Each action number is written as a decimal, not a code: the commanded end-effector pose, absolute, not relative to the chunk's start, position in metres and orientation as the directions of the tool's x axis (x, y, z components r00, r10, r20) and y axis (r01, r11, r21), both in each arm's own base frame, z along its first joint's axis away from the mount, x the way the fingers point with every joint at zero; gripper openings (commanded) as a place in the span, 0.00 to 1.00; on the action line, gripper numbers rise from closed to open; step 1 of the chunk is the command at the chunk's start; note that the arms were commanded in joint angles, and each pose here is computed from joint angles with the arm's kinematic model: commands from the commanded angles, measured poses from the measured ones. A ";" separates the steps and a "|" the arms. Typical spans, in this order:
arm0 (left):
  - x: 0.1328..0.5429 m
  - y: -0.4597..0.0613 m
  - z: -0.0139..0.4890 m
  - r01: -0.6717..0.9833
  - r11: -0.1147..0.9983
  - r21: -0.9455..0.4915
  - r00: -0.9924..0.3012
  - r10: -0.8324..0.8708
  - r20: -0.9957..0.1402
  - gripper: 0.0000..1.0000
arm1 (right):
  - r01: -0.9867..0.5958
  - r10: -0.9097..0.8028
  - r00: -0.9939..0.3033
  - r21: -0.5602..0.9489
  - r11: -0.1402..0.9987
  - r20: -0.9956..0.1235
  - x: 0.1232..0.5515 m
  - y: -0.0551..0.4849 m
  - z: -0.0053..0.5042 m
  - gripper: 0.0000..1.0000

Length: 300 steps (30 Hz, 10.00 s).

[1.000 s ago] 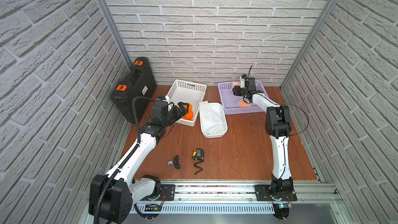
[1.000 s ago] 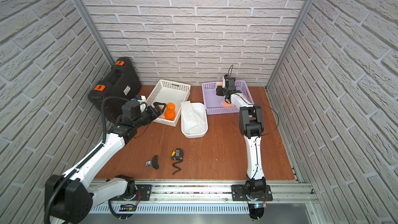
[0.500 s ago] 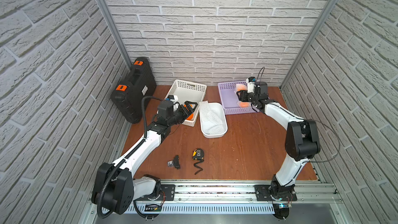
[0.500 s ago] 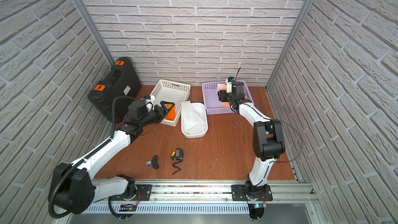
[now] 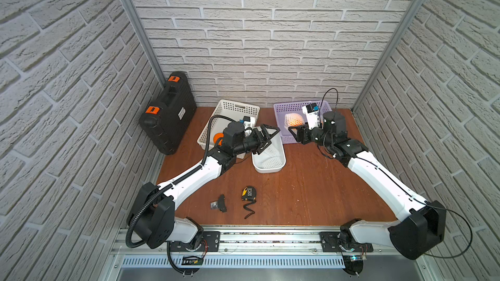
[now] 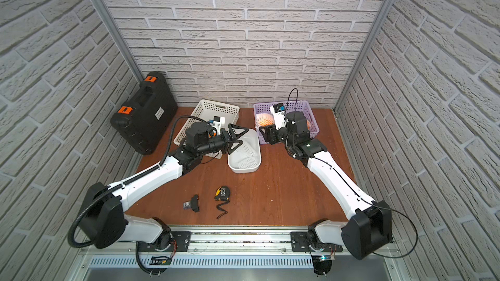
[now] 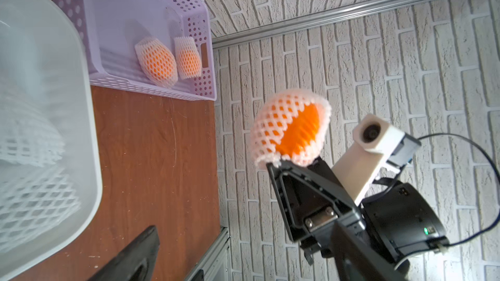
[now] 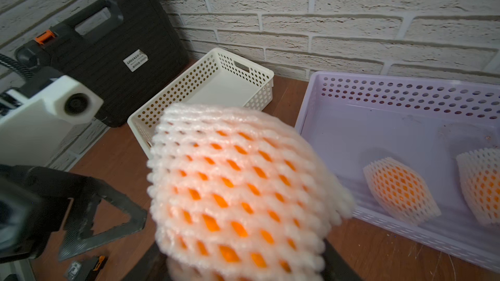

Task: Remove foam nets from oranges
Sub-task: Remove the foam net from the orange.

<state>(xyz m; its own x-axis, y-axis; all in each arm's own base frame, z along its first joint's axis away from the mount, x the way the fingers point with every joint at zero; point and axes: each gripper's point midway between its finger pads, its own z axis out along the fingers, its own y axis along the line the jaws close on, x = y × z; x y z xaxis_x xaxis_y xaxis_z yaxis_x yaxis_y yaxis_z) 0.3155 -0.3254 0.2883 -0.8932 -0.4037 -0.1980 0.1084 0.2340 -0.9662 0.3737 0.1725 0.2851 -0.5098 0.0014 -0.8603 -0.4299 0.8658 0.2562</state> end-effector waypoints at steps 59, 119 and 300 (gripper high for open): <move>0.296 -0.360 0.302 0.086 0.096 -0.992 -0.917 -0.382 -0.116 0.56 | -0.350 0.089 -0.649 0.401 0.846 -0.755 0.318 0.242 0.272 0.66; 0.284 -0.300 0.330 0.290 0.045 -0.956 -0.916 -0.277 -0.291 0.53 | -0.431 0.192 -0.815 0.793 0.430 -0.546 0.311 0.251 0.307 0.16; 0.271 -0.311 0.330 0.312 0.107 -0.944 -0.923 -0.199 -0.328 0.81 | -0.395 0.246 -0.836 0.850 0.349 -0.490 0.301 0.261 0.298 0.45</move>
<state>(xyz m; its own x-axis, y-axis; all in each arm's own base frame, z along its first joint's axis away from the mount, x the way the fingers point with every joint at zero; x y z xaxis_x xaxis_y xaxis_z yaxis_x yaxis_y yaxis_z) 0.2752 -0.3129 0.3066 -0.9408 -0.2058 -0.2692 0.2448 0.1365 -0.9599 0.3058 0.2554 0.2981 -0.8335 0.2734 -0.4801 -0.3708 0.3673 0.8530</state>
